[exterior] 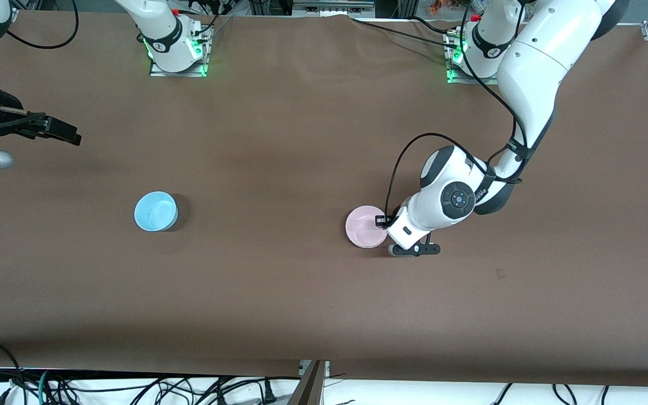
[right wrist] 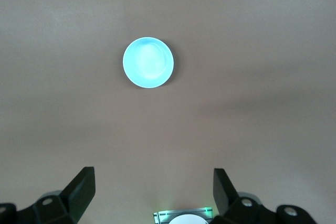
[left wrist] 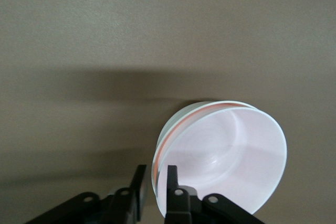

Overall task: Stack pink and blue bowls on white bowl
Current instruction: 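Lower the pink bowl into the white bowl and open the left gripper, then withdraw the left gripper while the right gripper reaches the blue bowl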

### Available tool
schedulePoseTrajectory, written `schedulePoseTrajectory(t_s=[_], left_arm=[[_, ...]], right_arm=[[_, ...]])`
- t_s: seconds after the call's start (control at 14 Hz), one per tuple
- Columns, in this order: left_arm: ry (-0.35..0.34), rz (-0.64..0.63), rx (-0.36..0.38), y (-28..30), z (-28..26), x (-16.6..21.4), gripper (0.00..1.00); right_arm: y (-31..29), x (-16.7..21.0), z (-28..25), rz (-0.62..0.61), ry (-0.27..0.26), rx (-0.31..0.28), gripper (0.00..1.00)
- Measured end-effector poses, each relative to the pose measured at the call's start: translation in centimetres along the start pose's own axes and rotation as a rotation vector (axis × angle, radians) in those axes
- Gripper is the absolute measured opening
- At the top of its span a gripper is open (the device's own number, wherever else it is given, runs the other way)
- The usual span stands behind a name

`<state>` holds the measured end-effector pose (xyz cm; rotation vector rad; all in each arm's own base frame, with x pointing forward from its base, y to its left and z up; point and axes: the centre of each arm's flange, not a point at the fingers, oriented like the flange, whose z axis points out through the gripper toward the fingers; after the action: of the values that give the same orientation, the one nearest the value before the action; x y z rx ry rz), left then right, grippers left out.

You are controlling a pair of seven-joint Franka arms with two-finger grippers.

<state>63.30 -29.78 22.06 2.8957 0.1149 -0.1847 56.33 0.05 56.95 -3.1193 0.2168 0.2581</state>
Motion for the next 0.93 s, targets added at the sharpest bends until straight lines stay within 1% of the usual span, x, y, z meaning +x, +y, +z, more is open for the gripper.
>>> schedulePoseTrajectory(t_s=[0.28,0.43,0.5,0.57,0.93], left_arm=[[0.016,-0.017,-0.001,-0.8,-0.7,0.9,0.69],[0.03,-0.03,-0.002,-1.5,-1.7,1.6,0.86],[0.033,-0.039,0.001,-2.1,-2.4,2.0,0.98],[0.031,-0.049,0.01,-2.8,-3.2,2.3,1.0],[0.035,-0.144,0.098,-9.3,-10.2,3.9,1.0]], right_arm=[[0.0,0.0,0.0,0.0,0.0,0.0,1.0],[0.0,0.0,0.0,0.0,0.0,0.0,1.0],[0.0,0.0,0.0,0.0,0.0,0.0,1.0],[0.0,0.0,0.0,0.0,0.0,0.0,1.0],[-0.1,0.0,0.0,-0.001,0.0,0.0,1.0]])
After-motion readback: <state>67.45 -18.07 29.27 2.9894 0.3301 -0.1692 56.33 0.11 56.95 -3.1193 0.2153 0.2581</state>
